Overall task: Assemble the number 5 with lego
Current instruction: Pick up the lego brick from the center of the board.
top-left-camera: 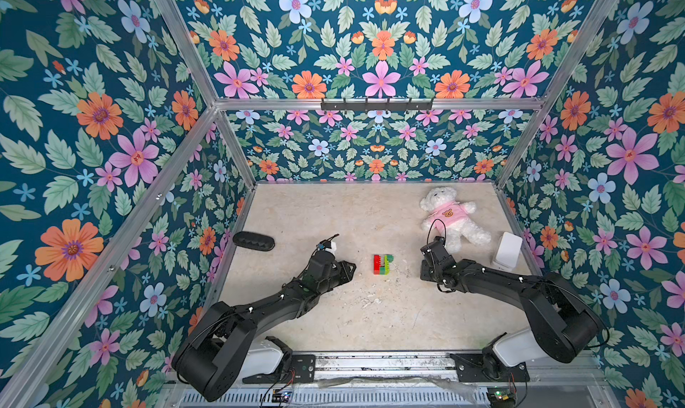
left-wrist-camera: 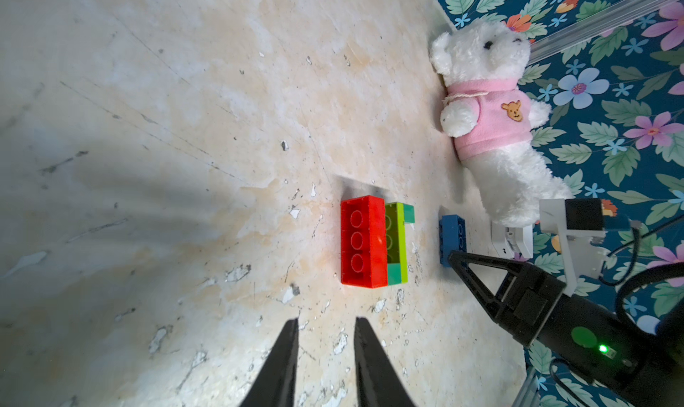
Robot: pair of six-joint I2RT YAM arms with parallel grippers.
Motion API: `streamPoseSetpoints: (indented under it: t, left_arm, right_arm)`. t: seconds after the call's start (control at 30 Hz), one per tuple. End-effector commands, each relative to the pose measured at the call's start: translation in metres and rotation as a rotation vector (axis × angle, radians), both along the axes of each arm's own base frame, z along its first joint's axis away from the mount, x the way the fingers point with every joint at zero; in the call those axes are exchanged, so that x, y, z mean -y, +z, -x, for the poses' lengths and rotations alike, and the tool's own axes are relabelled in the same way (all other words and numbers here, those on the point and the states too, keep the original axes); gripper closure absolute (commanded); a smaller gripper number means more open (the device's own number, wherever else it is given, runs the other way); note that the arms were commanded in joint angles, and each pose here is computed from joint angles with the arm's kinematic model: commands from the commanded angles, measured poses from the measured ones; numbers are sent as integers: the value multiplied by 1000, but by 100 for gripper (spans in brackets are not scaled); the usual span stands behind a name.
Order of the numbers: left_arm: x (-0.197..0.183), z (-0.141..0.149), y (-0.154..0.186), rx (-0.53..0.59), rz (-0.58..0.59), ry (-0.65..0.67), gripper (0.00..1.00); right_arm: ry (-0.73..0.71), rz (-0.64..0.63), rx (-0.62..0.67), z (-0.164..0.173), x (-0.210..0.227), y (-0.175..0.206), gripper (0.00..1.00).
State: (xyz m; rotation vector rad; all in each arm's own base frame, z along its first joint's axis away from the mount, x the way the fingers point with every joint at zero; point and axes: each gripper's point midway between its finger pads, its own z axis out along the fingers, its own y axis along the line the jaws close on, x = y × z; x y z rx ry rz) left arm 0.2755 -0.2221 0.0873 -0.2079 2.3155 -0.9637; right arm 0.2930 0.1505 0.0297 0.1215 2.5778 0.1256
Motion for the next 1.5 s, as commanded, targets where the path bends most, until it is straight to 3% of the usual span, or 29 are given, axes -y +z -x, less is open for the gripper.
streamPoseSetpoints:
  t: [0.0, 0.2, 0.33, 0.6, 0.83, 0.93, 1.1, 1.47]
  left_arm:
    - [2, -5, 11, 20, -1, 1, 65]
    - [14, -17, 44, 48, 38, -16, 48]
    - [28, -25, 75, 65, 92, -41, 36]
    - [50, -36, 139, 161, 173, -117, 28]
    - [62, -38, 171, 261, 158, -213, 21]
    - [68, -37, 176, 286, 159, -266, 18]
    - [82, -31, 177, 286, 203, -353, 19]
    - [2, -55, 150, 238, 137, -124, 21]
  right_arm:
    - [38, 50, 46, 0, -3, 12, 79]
    - [148, 160, 247, 4, -32, 59, 81]
    - [149, 292, 426, 8, -41, 93, 82]
    - [84, 631, 727, 21, -50, 146, 82]
    - [-13, 921, 847, 33, -51, 164, 82]
    - [6, 917, 945, 37, -59, 173, 81]
    - [136, 940, 950, 35, -93, 153, 80]
    - [-34, 715, 878, 43, -70, 186, 78]
